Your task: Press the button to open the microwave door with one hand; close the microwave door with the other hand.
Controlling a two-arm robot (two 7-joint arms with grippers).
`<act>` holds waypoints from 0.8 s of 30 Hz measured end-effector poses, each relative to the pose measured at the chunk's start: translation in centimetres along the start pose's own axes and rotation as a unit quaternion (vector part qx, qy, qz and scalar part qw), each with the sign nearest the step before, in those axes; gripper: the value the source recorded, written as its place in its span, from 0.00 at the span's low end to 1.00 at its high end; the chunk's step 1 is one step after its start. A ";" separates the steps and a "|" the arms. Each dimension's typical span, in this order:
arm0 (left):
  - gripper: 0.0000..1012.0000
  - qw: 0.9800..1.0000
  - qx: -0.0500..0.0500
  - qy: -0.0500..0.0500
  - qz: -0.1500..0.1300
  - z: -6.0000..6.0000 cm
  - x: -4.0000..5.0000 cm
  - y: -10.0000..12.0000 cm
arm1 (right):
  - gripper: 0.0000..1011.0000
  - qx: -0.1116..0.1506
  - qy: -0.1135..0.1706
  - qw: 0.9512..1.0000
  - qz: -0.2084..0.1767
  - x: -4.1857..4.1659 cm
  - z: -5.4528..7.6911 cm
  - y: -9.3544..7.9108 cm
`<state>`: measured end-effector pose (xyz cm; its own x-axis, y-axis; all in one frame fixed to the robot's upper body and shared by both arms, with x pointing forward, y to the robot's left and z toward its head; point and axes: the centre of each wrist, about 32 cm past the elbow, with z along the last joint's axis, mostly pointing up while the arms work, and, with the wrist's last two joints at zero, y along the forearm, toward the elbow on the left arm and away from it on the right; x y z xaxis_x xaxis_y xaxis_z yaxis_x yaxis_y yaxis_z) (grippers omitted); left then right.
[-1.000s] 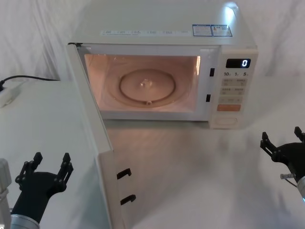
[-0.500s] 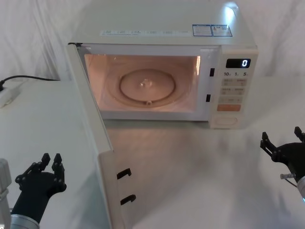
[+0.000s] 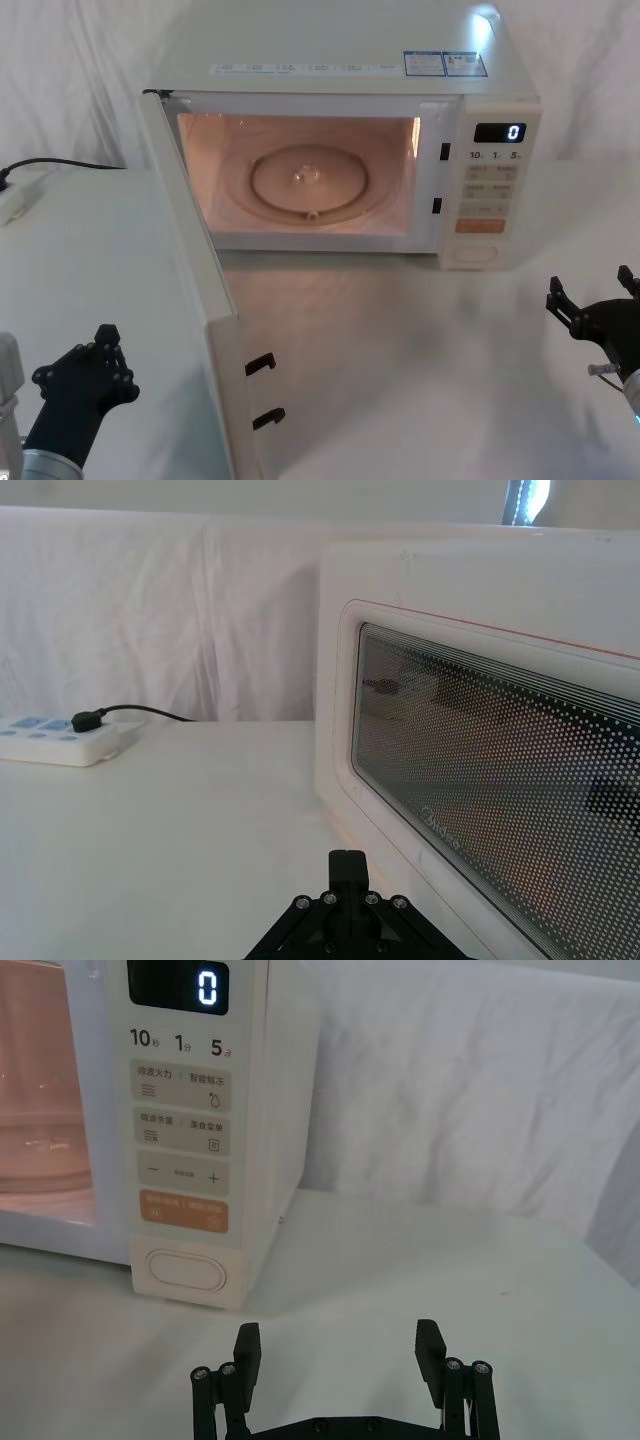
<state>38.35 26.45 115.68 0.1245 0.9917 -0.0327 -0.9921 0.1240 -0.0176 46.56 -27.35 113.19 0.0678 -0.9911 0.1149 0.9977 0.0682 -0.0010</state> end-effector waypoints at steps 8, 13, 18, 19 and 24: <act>0.00 1.000 -0.001 0.001 -0.001 0.1 0.04 0.0 | 0.99 0.000 0.000 1.000 0.000 0.00 0.0 0.0; 0.00 1.000 0.001 0.007 -0.009 0.7 0.50 0.1 | 0.99 0.000 0.000 1.000 0.000 0.00 0.0 0.0; 0.00 1.000 0.009 0.017 -0.022 1.6 1.70 0.6 | 0.99 0.000 0.000 1.000 0.000 0.00 0.0 0.0; 0.00 0.999 0.011 0.020 -0.026 1.9 2.12 0.8 | 0.99 0.000 0.000 1.000 0.000 0.00 0.0 0.0; 0.00 0.999 0.015 0.027 -0.036 2.9 3.45 1.3 | 0.99 0.000 0.000 1.000 0.000 0.00 0.0 0.0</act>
<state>37.41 30.14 118.45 0.1959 0.9767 -0.0871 -0.9803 0.1974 0.0087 46.57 -27.35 113.19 0.0678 -0.9911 0.1149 0.9977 0.0682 -0.0010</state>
